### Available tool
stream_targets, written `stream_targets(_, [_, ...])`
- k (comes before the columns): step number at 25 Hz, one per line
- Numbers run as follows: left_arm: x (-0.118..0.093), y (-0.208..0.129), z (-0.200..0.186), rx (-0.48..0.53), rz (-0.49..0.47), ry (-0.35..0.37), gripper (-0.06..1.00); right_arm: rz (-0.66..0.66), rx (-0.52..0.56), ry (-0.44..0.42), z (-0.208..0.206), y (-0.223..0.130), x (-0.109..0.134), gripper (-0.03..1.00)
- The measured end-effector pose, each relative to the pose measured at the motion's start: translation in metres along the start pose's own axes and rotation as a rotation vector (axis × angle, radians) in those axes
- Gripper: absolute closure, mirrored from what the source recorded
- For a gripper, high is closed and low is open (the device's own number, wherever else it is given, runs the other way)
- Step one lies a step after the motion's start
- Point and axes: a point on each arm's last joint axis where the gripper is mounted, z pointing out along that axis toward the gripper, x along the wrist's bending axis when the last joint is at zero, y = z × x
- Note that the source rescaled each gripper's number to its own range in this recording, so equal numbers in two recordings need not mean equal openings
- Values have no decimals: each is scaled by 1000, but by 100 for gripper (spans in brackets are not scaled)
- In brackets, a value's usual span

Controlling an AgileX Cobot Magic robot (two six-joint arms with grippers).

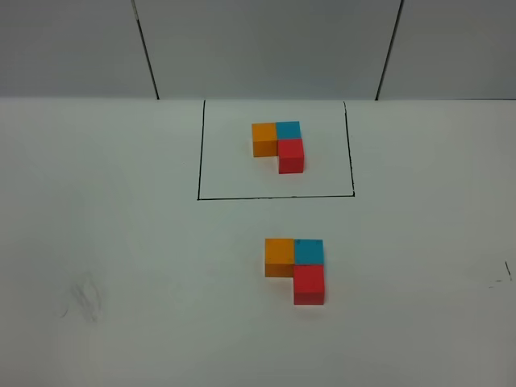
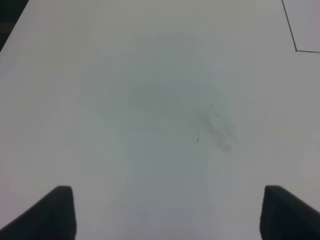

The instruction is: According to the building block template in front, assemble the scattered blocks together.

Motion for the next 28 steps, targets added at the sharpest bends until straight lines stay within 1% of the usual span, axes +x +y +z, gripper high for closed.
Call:
stream_targets(3, [0,0,0,0,0,0,30,12,-91,46,-21,-32,9,-1])
stream_targets(7, [0,0,0,0,0,0,30,14,-194,122,-35,-81,26,-1])
stream_targets(9, [0,0,0,0,0,0,30,1,-254,135,-40,-102,33,-1])
stream_targets(11, [0,0,0,0,0,0,30,4,-306,128,-44,-121,38,-1])
stream_targets(12, [0,0,0,0,0,0,30,13,-306,134,-44,-127,39,-1])
stream_targets(18, [0,0,0,0,0,0,30,122,-190,197,-28,-140,49,-1])
stream_targets(21, [0,0,0,0,1,0,30,136,-123,212,-12,-148,55,0])
stream_targets(23, [0,0,0,0,1,0,30,122,-80,228,0,-155,59,3])
stream_targets(25, [0,0,0,0,1,0,30,107,-86,236,6,-156,60,7])
stream_targets(28, [0,0,0,0,1,0,30,88,-110,242,10,-156,59,17])
